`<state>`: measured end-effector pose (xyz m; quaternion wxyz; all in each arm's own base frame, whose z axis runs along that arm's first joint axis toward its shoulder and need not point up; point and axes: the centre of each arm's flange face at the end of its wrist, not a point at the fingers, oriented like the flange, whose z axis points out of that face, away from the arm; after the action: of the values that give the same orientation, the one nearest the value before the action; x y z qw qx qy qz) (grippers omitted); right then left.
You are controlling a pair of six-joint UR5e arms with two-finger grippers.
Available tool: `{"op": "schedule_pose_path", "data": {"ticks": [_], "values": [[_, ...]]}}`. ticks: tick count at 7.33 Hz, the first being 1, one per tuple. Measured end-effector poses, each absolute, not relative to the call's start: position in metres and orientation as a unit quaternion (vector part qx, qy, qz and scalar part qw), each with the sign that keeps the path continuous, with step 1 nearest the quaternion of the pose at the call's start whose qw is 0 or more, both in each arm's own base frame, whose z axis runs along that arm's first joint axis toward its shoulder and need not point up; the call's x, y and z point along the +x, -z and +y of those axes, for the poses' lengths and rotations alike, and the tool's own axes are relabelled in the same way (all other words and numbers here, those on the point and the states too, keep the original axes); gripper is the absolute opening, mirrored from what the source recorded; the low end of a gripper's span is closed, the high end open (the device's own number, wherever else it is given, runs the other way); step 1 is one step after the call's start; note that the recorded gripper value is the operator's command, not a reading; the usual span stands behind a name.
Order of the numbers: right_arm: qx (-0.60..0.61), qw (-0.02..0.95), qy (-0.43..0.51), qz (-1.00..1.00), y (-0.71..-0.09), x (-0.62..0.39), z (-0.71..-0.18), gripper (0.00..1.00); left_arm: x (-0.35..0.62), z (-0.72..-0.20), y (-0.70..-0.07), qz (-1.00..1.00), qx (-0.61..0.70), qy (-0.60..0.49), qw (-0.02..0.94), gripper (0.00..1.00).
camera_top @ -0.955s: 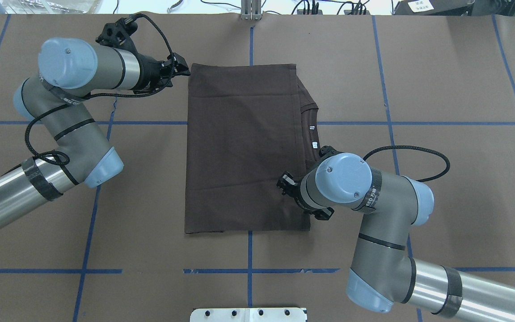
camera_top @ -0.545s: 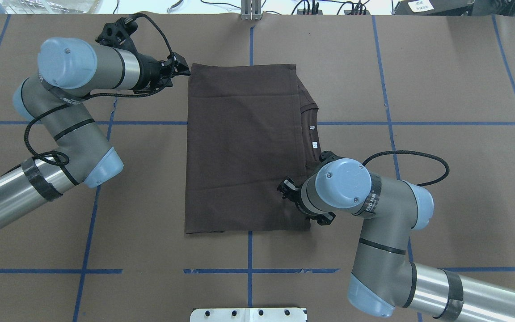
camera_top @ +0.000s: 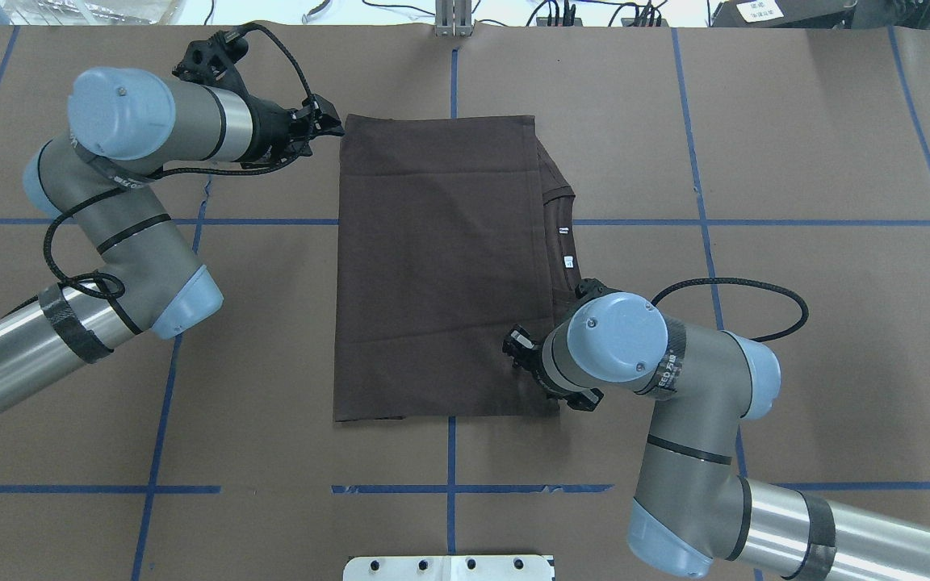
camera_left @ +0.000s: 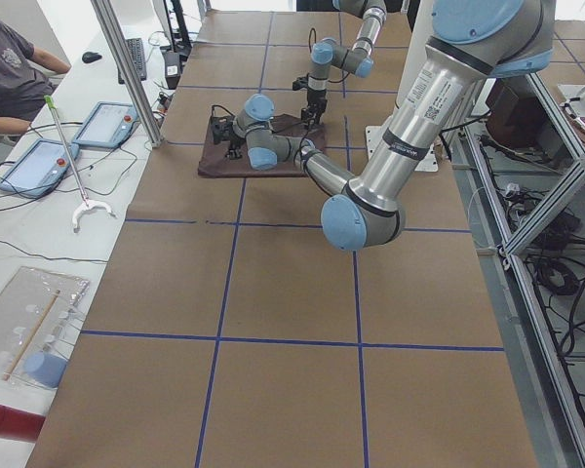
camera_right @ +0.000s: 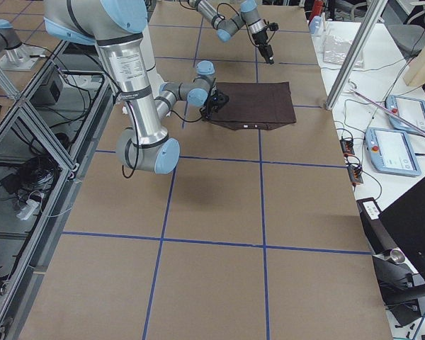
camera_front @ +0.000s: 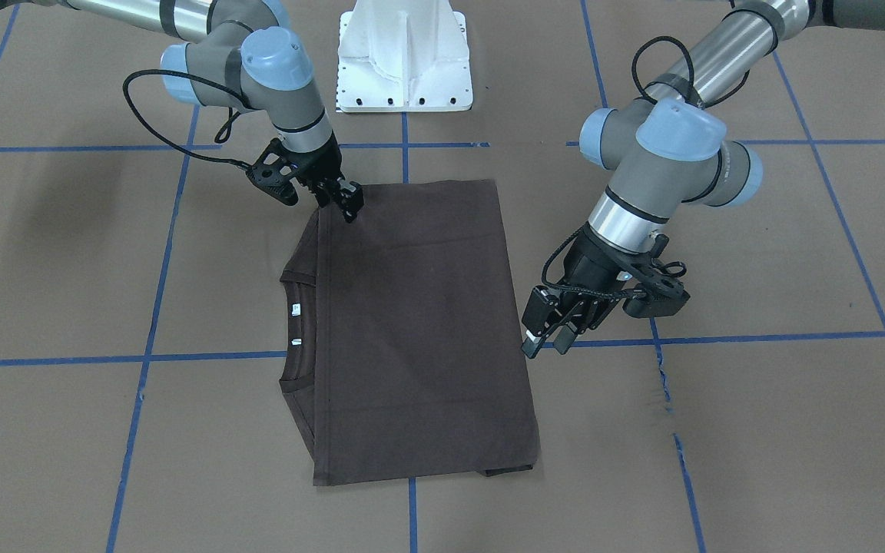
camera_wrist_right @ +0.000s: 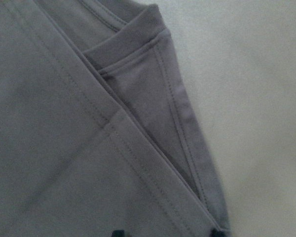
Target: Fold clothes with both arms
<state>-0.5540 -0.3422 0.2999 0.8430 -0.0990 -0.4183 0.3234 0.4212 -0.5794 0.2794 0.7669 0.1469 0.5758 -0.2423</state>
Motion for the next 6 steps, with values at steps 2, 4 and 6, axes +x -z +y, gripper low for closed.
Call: {"op": "schedule_pose_path", "data": {"ticks": [2,4,6], "values": [[-0.102,0.842,-0.322,-0.420,-0.299,-0.553,-0.339,0.00,0.420,-0.578,-0.274,0.575,0.146,0.243,0.768,0.64],[-0.103,0.842,-0.321,-0.422,-0.296,-0.551,-0.338,0.00,0.419,-0.576,-0.270,0.574,0.145,0.243,0.768,0.64],[-0.104,0.837,-0.317,-0.433,-0.288,-0.539,-0.334,0.00,0.421,-0.566,-0.264,0.586,0.122,0.265,0.756,0.64]]}}
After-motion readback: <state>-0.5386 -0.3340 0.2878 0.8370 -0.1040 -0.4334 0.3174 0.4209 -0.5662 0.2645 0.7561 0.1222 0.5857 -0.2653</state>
